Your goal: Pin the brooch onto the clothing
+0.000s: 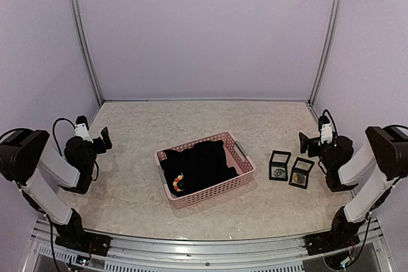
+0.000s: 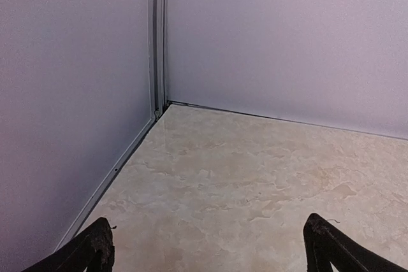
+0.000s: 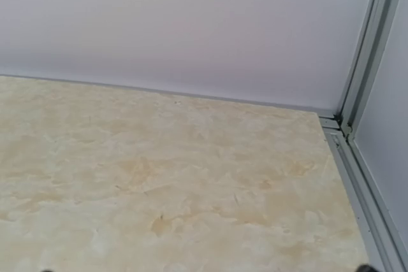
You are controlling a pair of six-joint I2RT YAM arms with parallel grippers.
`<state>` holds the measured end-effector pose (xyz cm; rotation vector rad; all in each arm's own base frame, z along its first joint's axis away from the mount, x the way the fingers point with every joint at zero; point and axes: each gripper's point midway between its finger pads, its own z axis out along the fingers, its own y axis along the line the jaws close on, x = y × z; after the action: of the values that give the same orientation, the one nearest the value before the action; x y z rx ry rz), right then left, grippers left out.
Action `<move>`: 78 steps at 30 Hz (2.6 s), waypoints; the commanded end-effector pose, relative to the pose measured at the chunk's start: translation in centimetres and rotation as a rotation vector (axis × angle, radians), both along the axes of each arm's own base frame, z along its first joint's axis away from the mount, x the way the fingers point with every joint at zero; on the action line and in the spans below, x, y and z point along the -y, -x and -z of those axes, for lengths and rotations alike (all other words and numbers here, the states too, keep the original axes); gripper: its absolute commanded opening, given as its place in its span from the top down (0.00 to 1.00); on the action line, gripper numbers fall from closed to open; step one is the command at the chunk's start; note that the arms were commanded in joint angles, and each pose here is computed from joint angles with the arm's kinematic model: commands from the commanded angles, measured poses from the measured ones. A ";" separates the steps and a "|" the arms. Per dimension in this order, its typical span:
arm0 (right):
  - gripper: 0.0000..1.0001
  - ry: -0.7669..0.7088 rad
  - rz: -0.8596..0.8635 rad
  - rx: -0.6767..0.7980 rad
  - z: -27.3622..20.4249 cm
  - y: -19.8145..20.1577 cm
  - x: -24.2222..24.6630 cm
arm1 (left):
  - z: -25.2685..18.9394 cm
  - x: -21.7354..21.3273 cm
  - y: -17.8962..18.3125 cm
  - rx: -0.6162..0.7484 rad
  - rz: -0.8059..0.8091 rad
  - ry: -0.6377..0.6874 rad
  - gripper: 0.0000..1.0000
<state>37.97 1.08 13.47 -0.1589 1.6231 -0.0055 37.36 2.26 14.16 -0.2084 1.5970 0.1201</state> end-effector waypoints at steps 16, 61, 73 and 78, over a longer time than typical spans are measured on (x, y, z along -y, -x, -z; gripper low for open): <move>0.12 -0.261 -0.458 -0.294 -16.1 -4.8 -14.7 | -18.6 27.1 2.5 -0.024 0.833 -0.126 0.01; 1.00 -0.206 -0.322 0.347 -49.0 8.1 -21.1 | -4.2 40.3 18.9 -0.426 1.453 -0.597 0.01; 1.00 -0.125 -0.150 0.419 -51.6 8.2 -17.0 | 6.6 45.5 14.8 -0.824 1.320 -0.670 0.47; 1.00 -0.134 -0.180 0.418 -51.9 8.5 -17.3 | 7.9 43.6 12.6 -0.893 1.190 -0.634 1.00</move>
<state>32.33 21.43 60.00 -0.2767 1.3162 0.1423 23.18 -43.57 6.64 1.5447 2.0853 -0.3417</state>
